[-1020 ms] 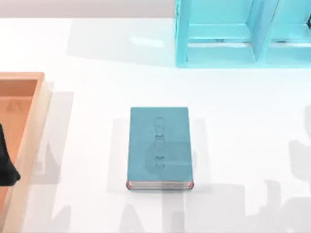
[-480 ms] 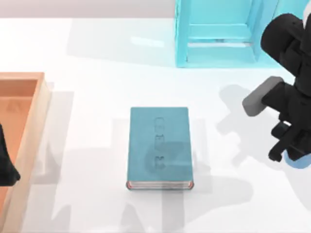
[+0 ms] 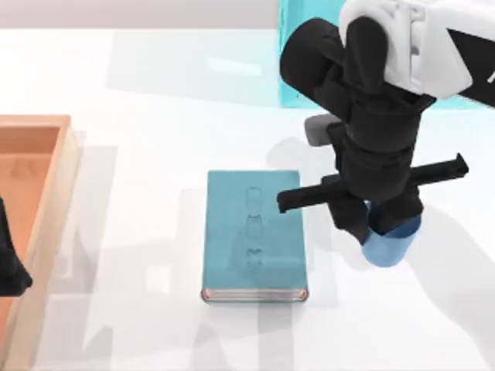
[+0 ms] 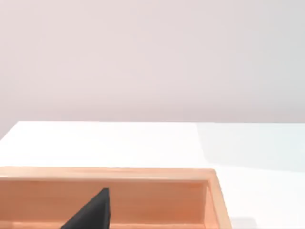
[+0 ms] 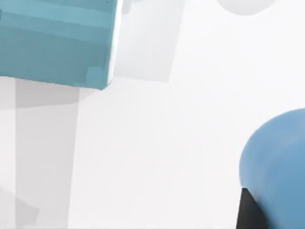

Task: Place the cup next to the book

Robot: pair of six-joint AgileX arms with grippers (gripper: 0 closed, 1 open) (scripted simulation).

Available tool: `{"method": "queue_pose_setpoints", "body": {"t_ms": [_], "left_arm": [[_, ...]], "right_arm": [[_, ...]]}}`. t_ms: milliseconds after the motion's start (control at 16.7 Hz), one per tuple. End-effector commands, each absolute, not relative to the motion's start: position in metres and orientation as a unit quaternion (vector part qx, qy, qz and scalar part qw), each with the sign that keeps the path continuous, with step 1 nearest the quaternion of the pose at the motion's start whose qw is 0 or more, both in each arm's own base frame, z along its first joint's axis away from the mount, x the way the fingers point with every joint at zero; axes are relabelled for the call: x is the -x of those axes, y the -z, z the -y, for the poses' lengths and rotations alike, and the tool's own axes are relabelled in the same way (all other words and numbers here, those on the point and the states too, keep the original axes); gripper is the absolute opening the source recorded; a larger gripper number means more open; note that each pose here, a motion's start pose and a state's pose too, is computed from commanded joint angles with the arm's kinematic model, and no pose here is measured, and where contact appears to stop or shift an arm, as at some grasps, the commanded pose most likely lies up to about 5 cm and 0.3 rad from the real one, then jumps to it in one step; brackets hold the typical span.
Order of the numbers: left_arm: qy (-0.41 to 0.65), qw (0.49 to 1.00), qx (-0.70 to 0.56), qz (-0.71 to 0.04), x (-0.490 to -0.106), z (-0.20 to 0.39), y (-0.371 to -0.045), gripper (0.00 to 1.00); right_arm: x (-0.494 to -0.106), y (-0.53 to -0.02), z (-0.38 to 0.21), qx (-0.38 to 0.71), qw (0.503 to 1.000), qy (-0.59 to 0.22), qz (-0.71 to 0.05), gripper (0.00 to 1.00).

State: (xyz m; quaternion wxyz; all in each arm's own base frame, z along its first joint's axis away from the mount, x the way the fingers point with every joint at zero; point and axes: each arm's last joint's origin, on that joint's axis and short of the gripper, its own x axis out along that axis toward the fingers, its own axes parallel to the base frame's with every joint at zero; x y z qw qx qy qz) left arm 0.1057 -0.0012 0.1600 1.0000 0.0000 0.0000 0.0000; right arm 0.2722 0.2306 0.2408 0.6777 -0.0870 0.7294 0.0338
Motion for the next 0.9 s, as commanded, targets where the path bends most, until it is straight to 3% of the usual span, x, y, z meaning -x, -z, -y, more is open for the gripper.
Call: {"method": "queue_pose_setpoints", "body": {"t_ms": [300,900], "left_arm": [[0.000,1.000,0.000,0.000,-0.106,0.001,-0.160,1.00],[0.000,1.000,0.000,0.000,-0.106,0.001,-0.160,1.00]], "right_arm": [[-0.269,-0.249,-0.253,0.018,0.701,0.018,-0.713,0.00],[-0.270,-0.231,-0.251,0.013,0.701,0.022,-0.713,0.00]]}}
